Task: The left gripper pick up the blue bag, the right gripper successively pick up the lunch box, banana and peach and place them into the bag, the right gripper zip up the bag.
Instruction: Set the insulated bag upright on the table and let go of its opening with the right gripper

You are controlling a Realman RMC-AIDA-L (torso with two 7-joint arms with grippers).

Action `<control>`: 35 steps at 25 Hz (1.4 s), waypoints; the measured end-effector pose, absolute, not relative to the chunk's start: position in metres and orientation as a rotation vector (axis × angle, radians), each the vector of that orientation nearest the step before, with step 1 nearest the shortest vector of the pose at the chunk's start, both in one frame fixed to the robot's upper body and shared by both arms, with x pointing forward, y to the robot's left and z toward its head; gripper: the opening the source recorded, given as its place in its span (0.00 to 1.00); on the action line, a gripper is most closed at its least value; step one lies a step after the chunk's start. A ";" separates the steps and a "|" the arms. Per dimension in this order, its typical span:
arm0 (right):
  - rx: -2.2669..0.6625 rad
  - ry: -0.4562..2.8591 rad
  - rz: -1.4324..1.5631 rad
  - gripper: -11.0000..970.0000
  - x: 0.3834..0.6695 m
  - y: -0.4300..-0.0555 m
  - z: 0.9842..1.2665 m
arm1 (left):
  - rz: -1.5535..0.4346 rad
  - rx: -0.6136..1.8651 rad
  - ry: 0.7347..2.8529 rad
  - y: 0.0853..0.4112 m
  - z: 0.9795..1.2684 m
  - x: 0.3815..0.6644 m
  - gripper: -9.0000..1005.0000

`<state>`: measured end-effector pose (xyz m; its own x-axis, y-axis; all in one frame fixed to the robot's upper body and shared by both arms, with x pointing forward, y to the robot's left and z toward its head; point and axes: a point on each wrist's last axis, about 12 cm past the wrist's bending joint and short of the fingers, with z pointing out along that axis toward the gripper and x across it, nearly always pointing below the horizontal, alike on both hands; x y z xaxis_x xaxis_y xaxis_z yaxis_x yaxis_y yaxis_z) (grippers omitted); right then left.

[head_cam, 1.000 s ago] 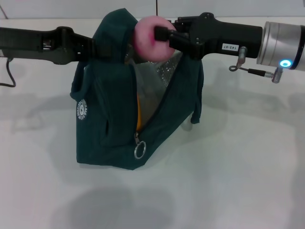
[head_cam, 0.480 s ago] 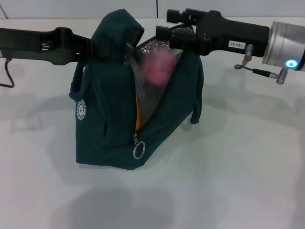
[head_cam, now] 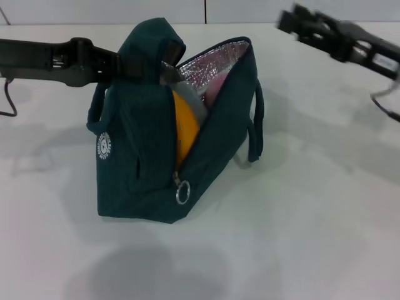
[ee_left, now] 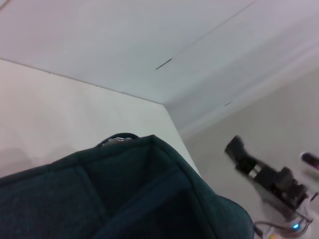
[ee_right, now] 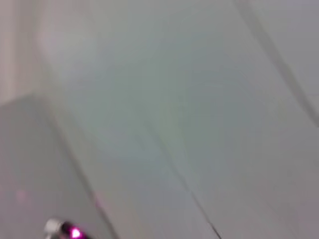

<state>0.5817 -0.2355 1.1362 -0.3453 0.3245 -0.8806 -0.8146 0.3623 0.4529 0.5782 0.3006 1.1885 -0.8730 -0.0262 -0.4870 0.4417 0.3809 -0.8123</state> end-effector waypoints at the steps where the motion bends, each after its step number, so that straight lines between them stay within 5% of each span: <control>1: -0.394 1.525 1.296 0.81 0.576 -0.243 1.130 | -1.500 0.359 2.223 0.300 1.188 0.578 0.04; 13: 0.153 1.817 1.607 0.80 0.546 -0.254 1.069 | -1.506 0.368 2.222 0.294 1.187 0.580 0.04; 35: -0.052 2.018 1.661 0.79 0.561 -0.201 1.071 | -1.531 0.388 2.217 0.288 1.184 0.581 0.04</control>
